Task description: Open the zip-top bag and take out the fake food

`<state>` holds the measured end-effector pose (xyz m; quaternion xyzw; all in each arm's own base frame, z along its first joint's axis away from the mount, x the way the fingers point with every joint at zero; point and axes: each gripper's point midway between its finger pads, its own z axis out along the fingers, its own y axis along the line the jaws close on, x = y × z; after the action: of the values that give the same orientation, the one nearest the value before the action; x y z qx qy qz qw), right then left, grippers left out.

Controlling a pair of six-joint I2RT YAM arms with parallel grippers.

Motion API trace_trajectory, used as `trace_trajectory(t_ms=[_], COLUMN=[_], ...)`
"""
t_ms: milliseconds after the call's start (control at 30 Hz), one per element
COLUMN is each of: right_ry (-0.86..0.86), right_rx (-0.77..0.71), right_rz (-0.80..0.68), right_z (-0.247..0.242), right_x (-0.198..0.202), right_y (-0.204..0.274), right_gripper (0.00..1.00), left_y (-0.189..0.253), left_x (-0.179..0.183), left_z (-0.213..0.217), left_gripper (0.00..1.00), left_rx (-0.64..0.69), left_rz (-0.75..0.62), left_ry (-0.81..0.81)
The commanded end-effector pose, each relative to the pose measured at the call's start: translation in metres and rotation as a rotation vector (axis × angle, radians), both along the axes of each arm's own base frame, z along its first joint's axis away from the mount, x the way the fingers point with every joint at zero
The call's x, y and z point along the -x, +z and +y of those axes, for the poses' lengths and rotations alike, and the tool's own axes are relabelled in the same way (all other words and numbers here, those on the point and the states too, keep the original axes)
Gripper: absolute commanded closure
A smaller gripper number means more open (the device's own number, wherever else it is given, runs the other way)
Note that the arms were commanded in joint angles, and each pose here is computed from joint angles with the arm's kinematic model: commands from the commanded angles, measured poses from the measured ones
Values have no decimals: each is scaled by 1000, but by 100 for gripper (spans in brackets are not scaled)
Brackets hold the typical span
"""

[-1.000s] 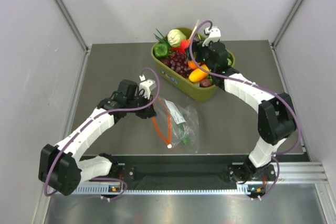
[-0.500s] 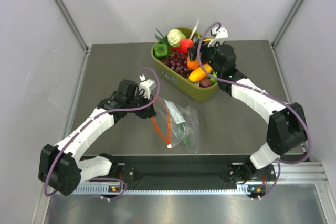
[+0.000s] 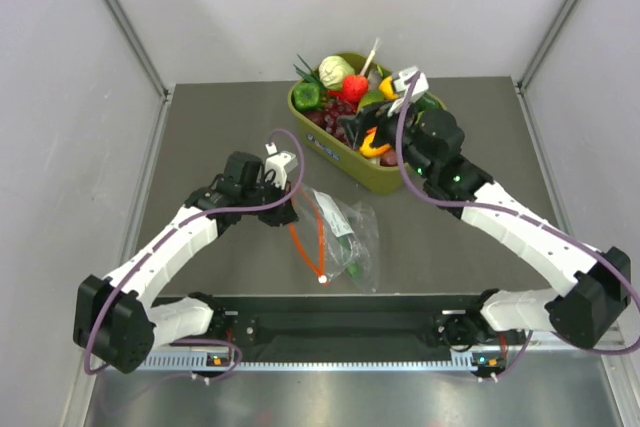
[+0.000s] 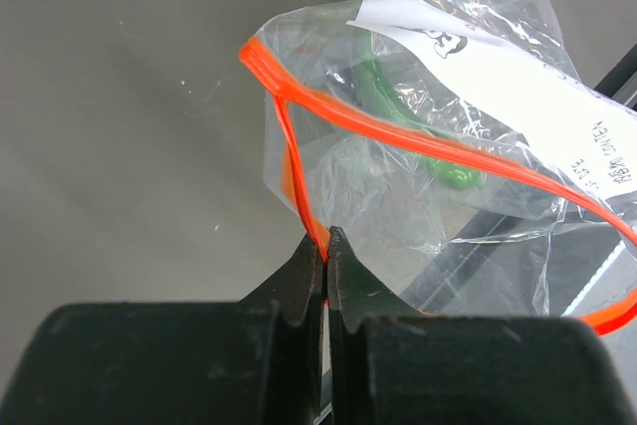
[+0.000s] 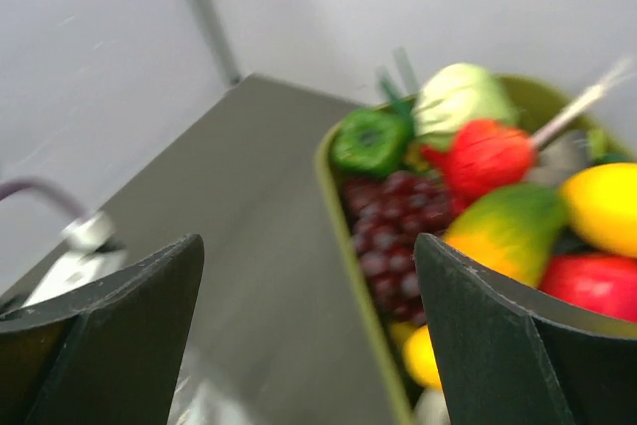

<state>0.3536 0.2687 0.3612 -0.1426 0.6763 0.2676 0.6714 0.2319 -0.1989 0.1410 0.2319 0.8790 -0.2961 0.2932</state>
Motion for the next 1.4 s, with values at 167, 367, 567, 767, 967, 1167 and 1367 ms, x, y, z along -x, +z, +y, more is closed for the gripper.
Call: trace_trajectory(t_ms=[167,367,567,767,967,1167,1367], right_ry=[497,765,928,819,568,314,166], right_rx=[52,64,149,254,278,311,376], right_rz=[170,287,374,486,574,590,586], right_z=[81,113,140,151,128,94,71], right_x=[139,215,260,243,193,149,125], right_y=[-37,-66,-87,-128,-162,-187,-212], right_gripper=[16,19,19,20,19,19,20], left_y=[27,30,33,36,40,44,47], left_x=[-7,-7,-6,-6,-5,-1,4], left_z=[-3,-4,-4,-4,-5,-9,-13], left_gripper=[100,100,100,100,100,100,100], left_rx=[45,54,57,64,77,102,127], left_rz=[-85,-92,-99,-110,-119,-122,-122], left_ry=[-7,-8,-8,-9,-17,-41,-73])
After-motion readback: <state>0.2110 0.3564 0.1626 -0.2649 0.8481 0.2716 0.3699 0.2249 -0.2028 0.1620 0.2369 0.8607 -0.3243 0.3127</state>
